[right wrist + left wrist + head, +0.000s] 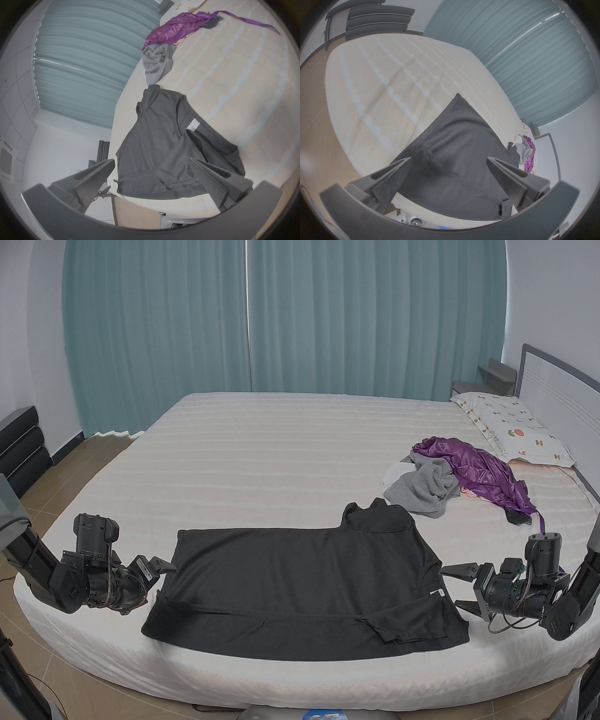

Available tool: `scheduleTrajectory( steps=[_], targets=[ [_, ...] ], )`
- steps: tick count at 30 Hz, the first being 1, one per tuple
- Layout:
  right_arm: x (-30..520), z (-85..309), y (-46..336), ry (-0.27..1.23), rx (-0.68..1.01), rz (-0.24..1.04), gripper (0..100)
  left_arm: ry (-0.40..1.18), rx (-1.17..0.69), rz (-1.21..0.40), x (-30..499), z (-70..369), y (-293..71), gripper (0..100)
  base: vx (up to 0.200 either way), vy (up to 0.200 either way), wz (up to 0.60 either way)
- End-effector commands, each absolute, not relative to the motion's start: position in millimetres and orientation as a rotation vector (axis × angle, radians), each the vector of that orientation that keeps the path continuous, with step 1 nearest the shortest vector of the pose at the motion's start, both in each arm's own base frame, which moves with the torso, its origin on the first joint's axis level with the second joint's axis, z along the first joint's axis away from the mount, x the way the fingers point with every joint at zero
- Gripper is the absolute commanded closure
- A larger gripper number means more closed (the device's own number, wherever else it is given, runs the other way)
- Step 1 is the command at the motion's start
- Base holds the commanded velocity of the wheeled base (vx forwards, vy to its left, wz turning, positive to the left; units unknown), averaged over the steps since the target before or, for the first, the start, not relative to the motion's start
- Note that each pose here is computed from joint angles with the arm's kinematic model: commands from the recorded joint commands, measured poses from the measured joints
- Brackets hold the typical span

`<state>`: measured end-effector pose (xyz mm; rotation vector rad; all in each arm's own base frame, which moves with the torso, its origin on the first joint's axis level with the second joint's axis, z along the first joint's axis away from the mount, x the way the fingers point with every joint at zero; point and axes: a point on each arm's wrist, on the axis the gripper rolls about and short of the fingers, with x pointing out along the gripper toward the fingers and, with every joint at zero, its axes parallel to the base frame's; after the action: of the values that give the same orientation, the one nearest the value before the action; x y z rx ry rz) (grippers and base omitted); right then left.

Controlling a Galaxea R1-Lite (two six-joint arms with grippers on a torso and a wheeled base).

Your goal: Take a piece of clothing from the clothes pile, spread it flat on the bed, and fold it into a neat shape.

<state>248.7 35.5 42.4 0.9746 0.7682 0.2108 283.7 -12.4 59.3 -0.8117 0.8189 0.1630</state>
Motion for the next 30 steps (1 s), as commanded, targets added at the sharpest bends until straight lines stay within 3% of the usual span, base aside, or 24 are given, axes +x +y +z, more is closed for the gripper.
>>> scheduleTrajectory(
  steps=[1,12,18,30],
  targets=[
    [244.7,39.2,31.4,0.795,0.993,0.217,0,0.816,-0.811,0.158,282.9,60.8,-12.9,0,0.0,0.0,0.0],
    [241.5,36.8,28.2,0.807,1.0,0.202,0,0.831,-0.81,0.158,278.3,60.0,-13.2,0,0.0,0.0,0.0],
    [239.9,36.4,28.1,0.811,1.001,0.2,0,0.832,-0.809,0.157,278.1,60.3,-13.6,0,0.0,-0.2,0.0],
    [240.1,34.9,28.1,0.816,1.0,0.197,0,0.859,-0.784,0.153,274.4,54.5,-16.4,0,0.0,0.0,0.0]
  ],
)
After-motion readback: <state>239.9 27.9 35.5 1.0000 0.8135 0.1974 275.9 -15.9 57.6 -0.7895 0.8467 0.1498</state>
